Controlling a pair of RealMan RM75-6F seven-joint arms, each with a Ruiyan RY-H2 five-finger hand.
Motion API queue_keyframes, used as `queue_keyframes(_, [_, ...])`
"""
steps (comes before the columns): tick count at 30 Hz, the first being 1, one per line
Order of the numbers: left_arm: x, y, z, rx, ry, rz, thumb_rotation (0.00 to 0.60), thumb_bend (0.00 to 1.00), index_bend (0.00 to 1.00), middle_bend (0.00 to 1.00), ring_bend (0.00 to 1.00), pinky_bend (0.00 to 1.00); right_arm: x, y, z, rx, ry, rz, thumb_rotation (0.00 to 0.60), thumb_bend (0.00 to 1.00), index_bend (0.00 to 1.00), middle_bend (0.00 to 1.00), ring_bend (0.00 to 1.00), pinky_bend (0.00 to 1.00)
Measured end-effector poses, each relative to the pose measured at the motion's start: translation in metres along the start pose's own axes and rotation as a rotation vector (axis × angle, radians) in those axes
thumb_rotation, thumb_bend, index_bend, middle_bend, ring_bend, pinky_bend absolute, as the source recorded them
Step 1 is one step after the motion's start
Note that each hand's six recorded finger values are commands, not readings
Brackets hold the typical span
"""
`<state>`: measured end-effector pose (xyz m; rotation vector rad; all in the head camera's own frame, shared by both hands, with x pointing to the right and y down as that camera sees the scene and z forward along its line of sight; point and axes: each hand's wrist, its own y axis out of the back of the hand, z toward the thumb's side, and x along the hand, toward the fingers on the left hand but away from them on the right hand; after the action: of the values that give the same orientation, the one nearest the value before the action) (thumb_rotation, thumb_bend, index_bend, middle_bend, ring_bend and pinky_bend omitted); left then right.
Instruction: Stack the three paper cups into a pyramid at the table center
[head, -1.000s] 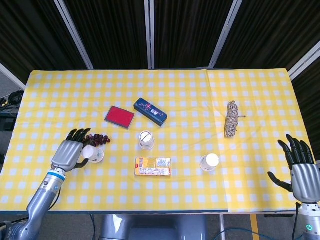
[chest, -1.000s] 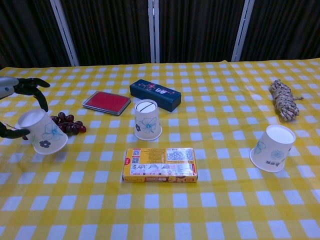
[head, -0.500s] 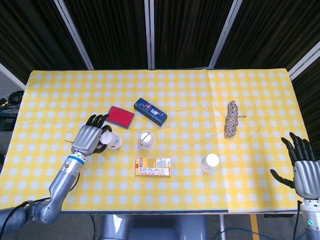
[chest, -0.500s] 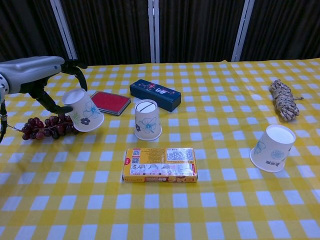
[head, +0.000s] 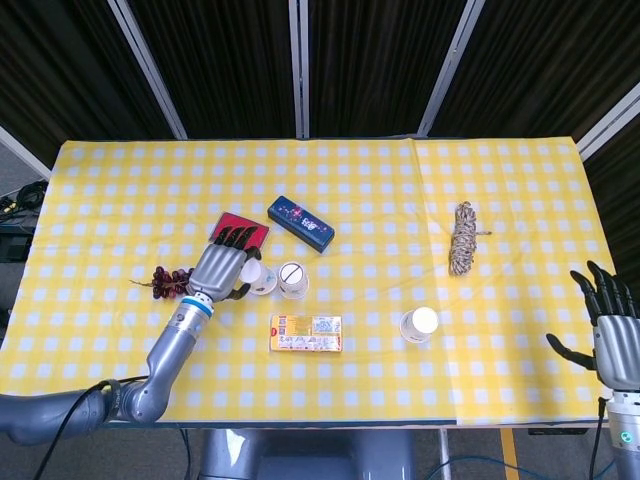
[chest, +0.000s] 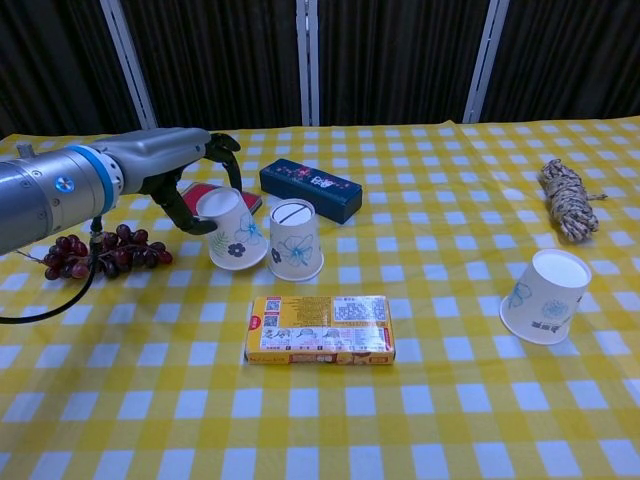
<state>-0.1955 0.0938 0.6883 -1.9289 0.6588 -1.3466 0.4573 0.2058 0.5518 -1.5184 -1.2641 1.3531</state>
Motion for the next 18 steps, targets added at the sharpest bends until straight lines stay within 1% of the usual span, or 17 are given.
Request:
queue_keyframes(2, [0.004, -0.003, 0.006, 0.0, -0.007, -0.01, 0.6, 0.36, 0.39, 0.0, 0.0, 0.0, -0.001, 0.0, -0.001, -0.003, -0.003, 0.0, 0.6, 0.06, 0.15, 0.0, 0.0, 0.0])
queue_keyframes(6, [0.007, -0.006, 0.015, 0.005, -0.023, -0.009, 0.6, 0.36, 0.39, 0.0, 0.0, 0.0, -0.001, -0.001, -0.002, -0.004, -0.005, 0.002, 0.6, 0.06, 0.15, 0.0, 0.0, 0.0])
queue_keyframes(10, [0.009, -0.008, 0.019, 0.003, -0.031, -0.002, 0.6, 0.36, 0.39, 0.0, 0.0, 0.0, -0.001, -0.003, -0.001, -0.001, -0.006, 0.01, 0.6, 0.06, 0.15, 0.0, 0.0, 0.0])
queue_keyframes(13, [0.01, -0.01, 0.02, 0.0, -0.033, -0.012, 0.6, 0.36, 0.38, 0.0, 0.0, 0.0, -0.001, -0.003, -0.001, 0.001, -0.008, 0.01, 0.6, 0.06, 0.15, 0.0, 0.0, 0.0])
queue_keyframes(15, [0.01, -0.012, 0.021, 0.004, -0.035, -0.017, 0.6, 0.36, 0.36, 0.0, 0.0, 0.0, -0.001, -0.003, -0.002, 0.001, -0.01, 0.01, 0.6, 0.06, 0.15, 0.0, 0.0, 0.0])
queue_keyframes(18, [0.01, -0.014, 0.021, 0.007, -0.038, -0.02, 0.6, 0.34, 0.27, 0.0, 0.0, 0.0, -0.001, -0.003, -0.002, 0.001, -0.012, 0.012, 0.6, 0.06, 0.15, 0.0, 0.0, 0.0])
